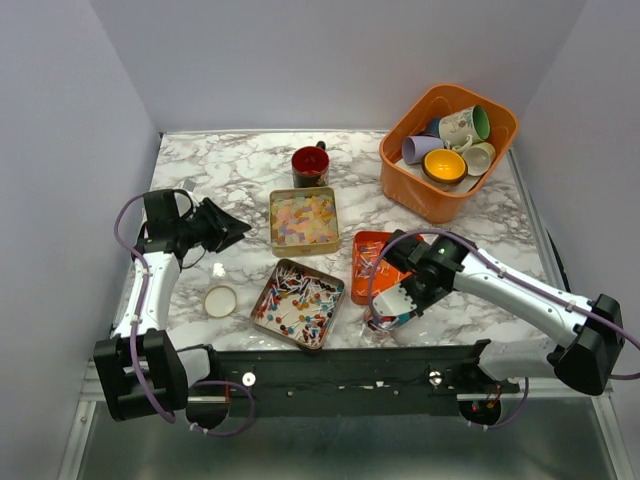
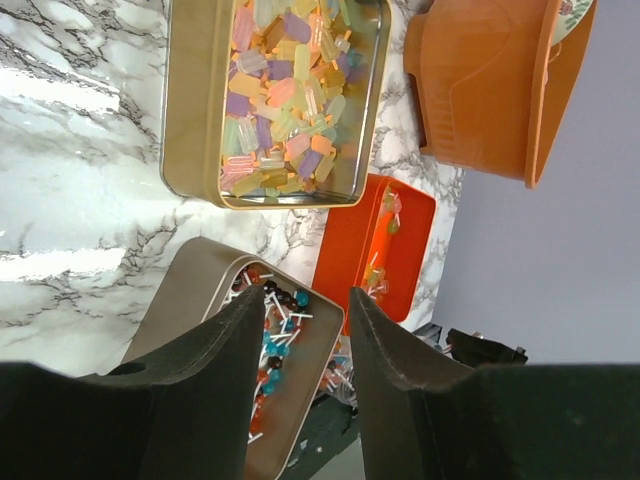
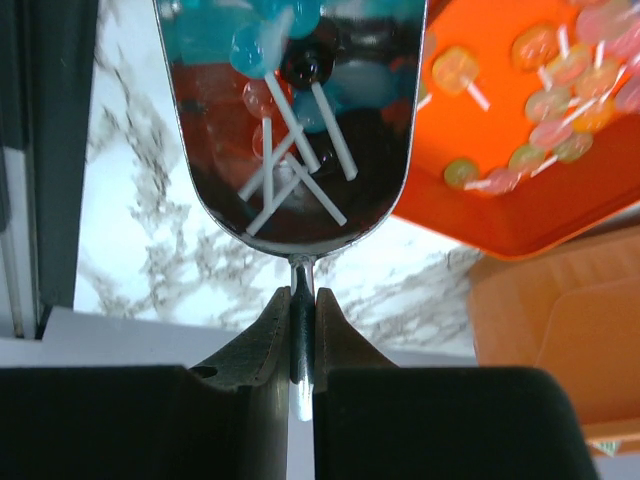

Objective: Pack the candies
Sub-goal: Place the fake candies in the packing bottle, then adjust the spatula.

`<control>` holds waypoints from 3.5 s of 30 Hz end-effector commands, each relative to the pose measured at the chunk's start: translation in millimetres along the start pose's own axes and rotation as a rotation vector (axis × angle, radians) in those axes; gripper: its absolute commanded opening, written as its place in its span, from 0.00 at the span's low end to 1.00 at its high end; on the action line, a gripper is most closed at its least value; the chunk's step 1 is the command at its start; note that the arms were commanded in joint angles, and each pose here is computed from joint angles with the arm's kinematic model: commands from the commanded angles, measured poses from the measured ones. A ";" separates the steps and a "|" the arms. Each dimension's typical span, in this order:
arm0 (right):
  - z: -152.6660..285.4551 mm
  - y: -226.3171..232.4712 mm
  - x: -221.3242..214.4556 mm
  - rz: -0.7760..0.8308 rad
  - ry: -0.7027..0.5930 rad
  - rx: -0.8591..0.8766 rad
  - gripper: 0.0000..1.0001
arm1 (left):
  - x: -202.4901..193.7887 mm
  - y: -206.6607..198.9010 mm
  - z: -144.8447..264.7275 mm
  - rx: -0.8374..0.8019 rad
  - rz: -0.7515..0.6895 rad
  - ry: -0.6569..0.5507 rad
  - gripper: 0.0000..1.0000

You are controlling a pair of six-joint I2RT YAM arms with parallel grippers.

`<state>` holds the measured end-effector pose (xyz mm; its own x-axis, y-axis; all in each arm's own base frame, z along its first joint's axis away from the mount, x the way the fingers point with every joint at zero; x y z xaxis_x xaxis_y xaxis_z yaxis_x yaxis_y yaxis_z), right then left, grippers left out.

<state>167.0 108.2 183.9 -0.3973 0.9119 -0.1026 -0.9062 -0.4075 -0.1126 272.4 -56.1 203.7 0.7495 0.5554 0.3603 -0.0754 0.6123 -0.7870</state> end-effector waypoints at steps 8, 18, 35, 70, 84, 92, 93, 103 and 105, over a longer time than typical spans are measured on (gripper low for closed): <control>22.0 -11.5 -33.5 0.047 0.312 -0.041 0.01 | -3.9 -7.2 10.0 -0.035 -0.024 -0.065 0.52; 29.7 -11.3 -38.7 0.150 0.394 -0.047 0.01 | -3.2 -12.8 13.6 -0.053 -0.040 -0.074 0.55; 63.4 -110.2 40.4 -0.333 -0.127 -0.173 0.01 | -25.5 -117.7 5.0 -0.432 -0.461 0.186 0.63; 88.3 -182.1 93.2 -0.453 -0.467 -0.260 0.06 | -44.1 -121.6 -54.2 -0.567 -0.510 0.443 0.00; 90.5 -139.4 56.4 -0.504 -0.917 -0.354 0.48 | -52.2 -115.3 -55.9 -0.713 -0.456 0.526 0.00; 91.5 -142.3 63.9 -0.486 -0.995 -0.339 0.48 | -49.1 -118.1 -57.1 -0.707 -0.450 0.525 0.00; 91.3 -143.1 64.6 -0.483 -0.998 -0.336 0.48 | -49.4 -117.4 -57.7 -0.705 -0.448 0.526 0.00; 80.2 -149.5 67.9 -0.478 -0.975 -0.275 0.35 | -48.3 -118.8 -58.4 -0.708 -0.441 0.521 0.00; 79.8 -150.3 68.7 -0.479 -0.978 -0.269 0.29 | -48.0 -118.6 -59.2 -0.708 -0.439 0.521 0.00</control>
<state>263.3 231.5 263.4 -0.0527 0.6004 0.7980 -0.9782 0.1299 -0.1623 283.2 -187.4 243.1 0.8346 -0.0582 0.5478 0.5490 0.1699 -0.8184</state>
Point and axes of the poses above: each gripper's point midway between its finger pads, its own z axis back along the fingers, its own y axis along the line the jaws close on, x = y × z, the point moved 5 cm from there along z, back along the fingers, and after that the axes turned 7 degrees about -z, right-handed, at the moved point
